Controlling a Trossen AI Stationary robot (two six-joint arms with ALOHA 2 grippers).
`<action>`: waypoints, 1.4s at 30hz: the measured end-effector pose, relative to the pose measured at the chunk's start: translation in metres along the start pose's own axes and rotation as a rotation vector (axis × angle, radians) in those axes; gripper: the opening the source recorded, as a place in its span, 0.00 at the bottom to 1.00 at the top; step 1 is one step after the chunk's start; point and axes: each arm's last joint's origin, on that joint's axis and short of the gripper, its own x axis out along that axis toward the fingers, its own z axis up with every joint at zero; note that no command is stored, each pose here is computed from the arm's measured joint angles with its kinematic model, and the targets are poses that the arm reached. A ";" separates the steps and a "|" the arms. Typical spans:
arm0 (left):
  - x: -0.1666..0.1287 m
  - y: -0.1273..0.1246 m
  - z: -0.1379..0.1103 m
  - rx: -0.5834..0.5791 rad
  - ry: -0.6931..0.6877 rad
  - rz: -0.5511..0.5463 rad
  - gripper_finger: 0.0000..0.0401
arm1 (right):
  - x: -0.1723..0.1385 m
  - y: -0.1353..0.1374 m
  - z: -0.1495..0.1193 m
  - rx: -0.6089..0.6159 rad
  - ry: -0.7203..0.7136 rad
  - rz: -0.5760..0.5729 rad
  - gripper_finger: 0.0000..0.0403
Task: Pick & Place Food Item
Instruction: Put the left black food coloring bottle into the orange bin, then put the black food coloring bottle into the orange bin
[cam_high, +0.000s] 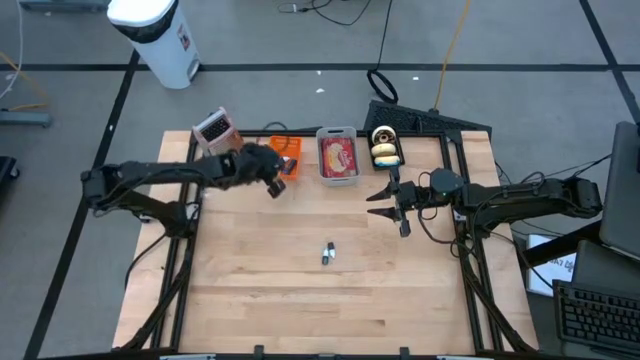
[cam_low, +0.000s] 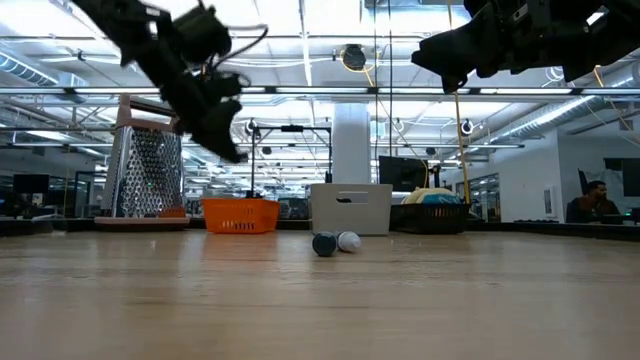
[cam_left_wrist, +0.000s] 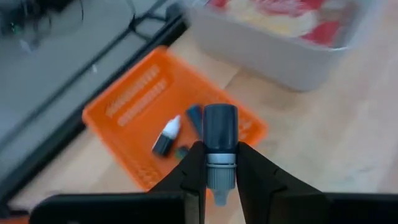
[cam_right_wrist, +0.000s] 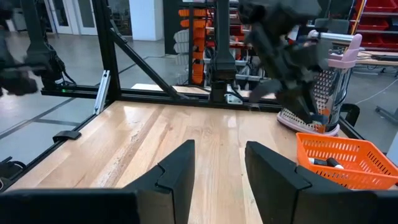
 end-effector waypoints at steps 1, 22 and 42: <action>0.006 0.006 -0.003 -0.039 0.006 0.000 0.14 | 0.000 0.000 0.000 0.000 0.000 0.000 0.32; 0.062 0.022 -0.024 -0.257 0.048 -0.039 0.20 | 0.000 0.000 0.000 -0.004 0.000 -0.001 0.32; 0.063 0.032 -0.024 -0.240 0.043 0.041 0.55 | 0.000 0.000 0.000 -0.003 0.000 -0.001 0.32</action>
